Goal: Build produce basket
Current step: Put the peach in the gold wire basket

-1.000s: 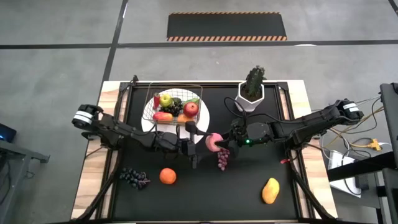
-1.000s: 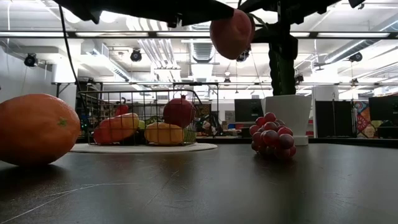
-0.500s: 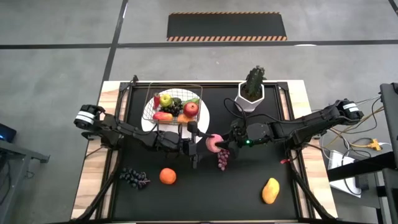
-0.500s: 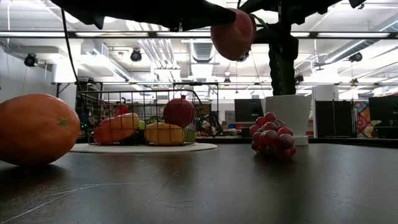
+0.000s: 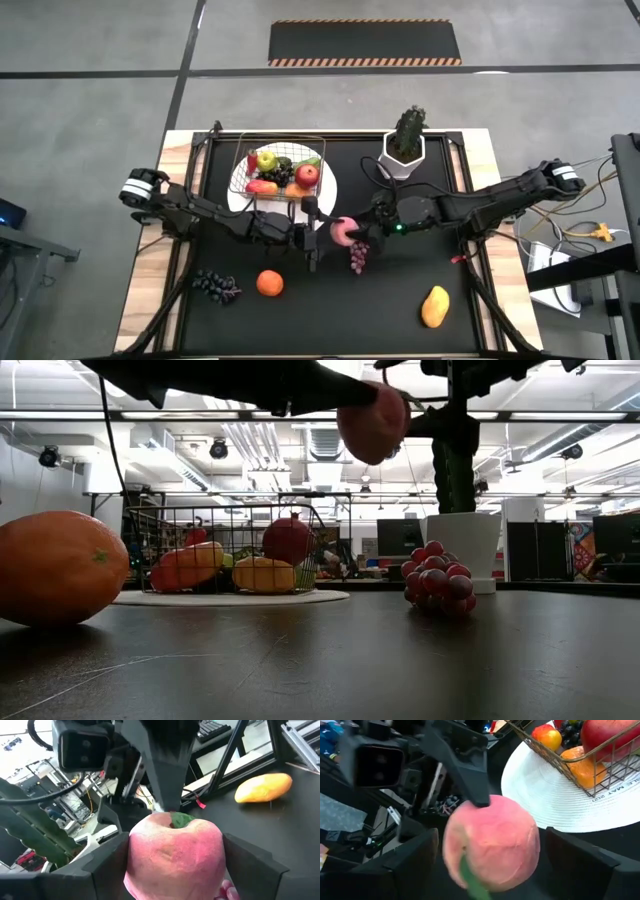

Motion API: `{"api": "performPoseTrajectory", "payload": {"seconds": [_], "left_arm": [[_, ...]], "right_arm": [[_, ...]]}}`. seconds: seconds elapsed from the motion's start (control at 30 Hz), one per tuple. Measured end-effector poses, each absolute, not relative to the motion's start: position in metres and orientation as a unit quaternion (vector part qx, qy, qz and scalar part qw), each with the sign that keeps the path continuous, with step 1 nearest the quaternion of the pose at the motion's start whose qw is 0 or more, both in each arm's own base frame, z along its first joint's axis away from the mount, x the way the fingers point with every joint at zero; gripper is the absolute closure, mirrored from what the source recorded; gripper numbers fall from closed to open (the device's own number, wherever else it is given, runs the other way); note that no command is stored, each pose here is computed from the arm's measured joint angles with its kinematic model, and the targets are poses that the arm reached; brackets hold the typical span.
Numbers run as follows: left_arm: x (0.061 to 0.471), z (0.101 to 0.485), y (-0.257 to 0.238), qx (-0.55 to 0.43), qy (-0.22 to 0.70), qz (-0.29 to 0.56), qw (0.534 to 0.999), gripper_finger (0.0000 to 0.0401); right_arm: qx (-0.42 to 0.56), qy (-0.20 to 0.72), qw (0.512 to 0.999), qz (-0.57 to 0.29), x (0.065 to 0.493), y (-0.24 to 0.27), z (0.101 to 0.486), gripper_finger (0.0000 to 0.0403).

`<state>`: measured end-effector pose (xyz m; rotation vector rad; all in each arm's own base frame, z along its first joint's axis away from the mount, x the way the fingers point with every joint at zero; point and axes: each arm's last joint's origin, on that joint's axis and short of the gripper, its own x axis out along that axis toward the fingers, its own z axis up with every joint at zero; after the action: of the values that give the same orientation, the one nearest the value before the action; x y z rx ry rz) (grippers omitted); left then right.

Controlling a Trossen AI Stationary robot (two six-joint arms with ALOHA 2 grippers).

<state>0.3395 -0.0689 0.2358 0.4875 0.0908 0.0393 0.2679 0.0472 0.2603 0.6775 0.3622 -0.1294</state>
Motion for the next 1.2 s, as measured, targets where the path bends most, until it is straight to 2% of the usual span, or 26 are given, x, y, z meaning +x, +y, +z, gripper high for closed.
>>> {"api": "performPoseTrajectory", "payload": {"seconds": [0.17, 0.33, 0.5, 0.6, 0.67, 0.83, 1.2], "left_arm": [[0.332, 0.242, -0.066, 0.238, 0.063, 0.044, 0.968, 0.0126], [0.313, 0.248, -0.054, 0.241, 0.085, 0.144, 0.956, 0.0127], [0.28, 0.252, -0.029, 0.188, 0.086, 0.327, 0.922, 0.0127], [0.259, 0.246, -0.011, 0.12, 0.078, 0.473, 0.869, 0.0127], [0.245, 0.235, -0.003, 0.079, 0.066, 0.534, 0.839, 0.0127], [0.228, 0.207, 0.003, 0.005, 0.035, 0.553, 0.832, 0.0127], [0.203, 0.168, 0.02, -0.05, 0.008, 0.611, 0.79, 0.0127]], "right_arm": [[0.33, 0.16, 0.929, -0.053, 0.254, 0.044, 0.276, 0.0045], [0.318, 0.132, 0.938, -0.045, 0.229, 0.039, 0.298, 0.0051], [0.286, 0.109, 0.95, -0.063, 0.214, 0.038, 0.309, 0.0059], [0.268, 0.105, 0.955, -0.069, 0.213, 0.038, 0.31, 0.0063], [0.255, 0.106, 0.958, -0.07, 0.214, 0.039, 0.309, 0.0065], [0.247, 0.117, 0.959, -0.073, 0.22, 0.04, 0.304, 0.0062], [0.24, 0.136, 0.958, -0.078, 0.228, 0.042, 0.295, 0.0062]]}}
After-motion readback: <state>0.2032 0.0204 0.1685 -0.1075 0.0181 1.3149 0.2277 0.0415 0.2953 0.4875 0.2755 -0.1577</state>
